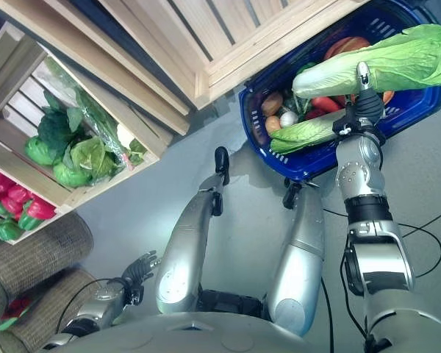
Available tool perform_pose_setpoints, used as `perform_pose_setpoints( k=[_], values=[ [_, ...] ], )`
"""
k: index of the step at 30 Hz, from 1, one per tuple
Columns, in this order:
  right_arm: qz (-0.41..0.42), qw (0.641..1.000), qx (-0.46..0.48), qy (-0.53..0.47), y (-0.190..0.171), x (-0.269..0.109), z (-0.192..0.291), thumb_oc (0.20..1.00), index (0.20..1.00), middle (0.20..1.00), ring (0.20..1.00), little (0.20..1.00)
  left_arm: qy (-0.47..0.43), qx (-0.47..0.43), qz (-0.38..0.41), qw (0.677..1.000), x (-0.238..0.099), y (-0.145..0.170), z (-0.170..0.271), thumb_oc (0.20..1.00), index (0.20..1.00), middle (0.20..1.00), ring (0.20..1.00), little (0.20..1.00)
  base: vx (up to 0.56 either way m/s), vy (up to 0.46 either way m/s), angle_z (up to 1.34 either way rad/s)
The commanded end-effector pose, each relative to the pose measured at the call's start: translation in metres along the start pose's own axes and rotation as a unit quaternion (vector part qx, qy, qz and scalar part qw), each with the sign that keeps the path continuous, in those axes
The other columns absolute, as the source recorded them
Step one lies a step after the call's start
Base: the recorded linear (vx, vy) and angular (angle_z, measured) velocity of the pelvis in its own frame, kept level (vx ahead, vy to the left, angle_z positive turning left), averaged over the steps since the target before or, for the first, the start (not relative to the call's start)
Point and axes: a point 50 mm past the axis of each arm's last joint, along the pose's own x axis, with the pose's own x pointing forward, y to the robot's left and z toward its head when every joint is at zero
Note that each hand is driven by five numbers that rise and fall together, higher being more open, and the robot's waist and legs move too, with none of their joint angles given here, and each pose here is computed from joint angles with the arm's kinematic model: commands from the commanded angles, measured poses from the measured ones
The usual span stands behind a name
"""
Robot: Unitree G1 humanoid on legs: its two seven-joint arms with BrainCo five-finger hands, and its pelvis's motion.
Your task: Pick up fruits and vegetables into the basket
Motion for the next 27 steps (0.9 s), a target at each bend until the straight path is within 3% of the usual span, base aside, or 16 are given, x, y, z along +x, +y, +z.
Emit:
perform_pose_setpoints(
  k=[1,5,12,13,14,19,27],
  values=[
    [0.038,0.998,0.04,0.003,-0.013,0.003,0.02,0.2,0.2,0.2,0.2,0.2,0.062,0.003,-0.031,0.998,-0.007,-0.019,-0.04,1.0,1.0,1.0,1.0,1.0,0.0,0.011,0.06],
    [0.043,0.992,0.094,0.074,-0.013,0.01,0.006,0.2,0.2,0.2,0.2,0.2,0.064,0.018,-0.038,0.997,-0.007,-0.02,-0.039,1.0,1.0,1.0,1.0,1.0,0.0,-0.005,0.09],
    [-0.051,0.979,0.129,0.152,-0.043,0.011,-0.003,0.2,0.2,0.2,0.2,0.2,0.061,0.039,-0.045,0.996,-0.006,-0.023,-0.038,1.0,1.0,1.0,1.0,1.0,0.0,-0.01,0.05],
    [-0.069,0.978,0.125,0.154,-0.047,0.011,-0.002,0.909,0.909,0.909,0.909,0.909,0.06,0.039,-0.045,0.996,-0.006,-0.024,-0.037,1.0,1.0,1.0,1.0,1.0,0.0,-0.001,0.05],
    [-0.093,0.977,0.117,0.155,-0.053,0.01,-0.001,1.0,1.0,1.0,1.0,1.0,0.058,0.037,-0.046,0.997,-0.006,-0.026,-0.037,1.0,1.0,1.0,1.0,1.0,0.0,0.0,0.0],
    [-0.178,0.974,-0.001,0.139,-0.078,0.004,0.003,1.0,1.0,1.0,1.0,1.0,0.048,0.043,-0.041,0.997,-0.007,-0.026,-0.035,1.0,1.0,1.0,1.0,1.0,-0.02,-0.022,0.0],
    [-0.276,0.952,-0.076,0.11,-0.102,-0.013,-0.008,1.0,1.0,1.0,1.0,1.0,0.037,0.015,-0.015,0.999,-0.004,-0.023,-0.026,1.0,1.0,1.0,1.0,1.0,-0.02,0.004,0.01]
  ],
)
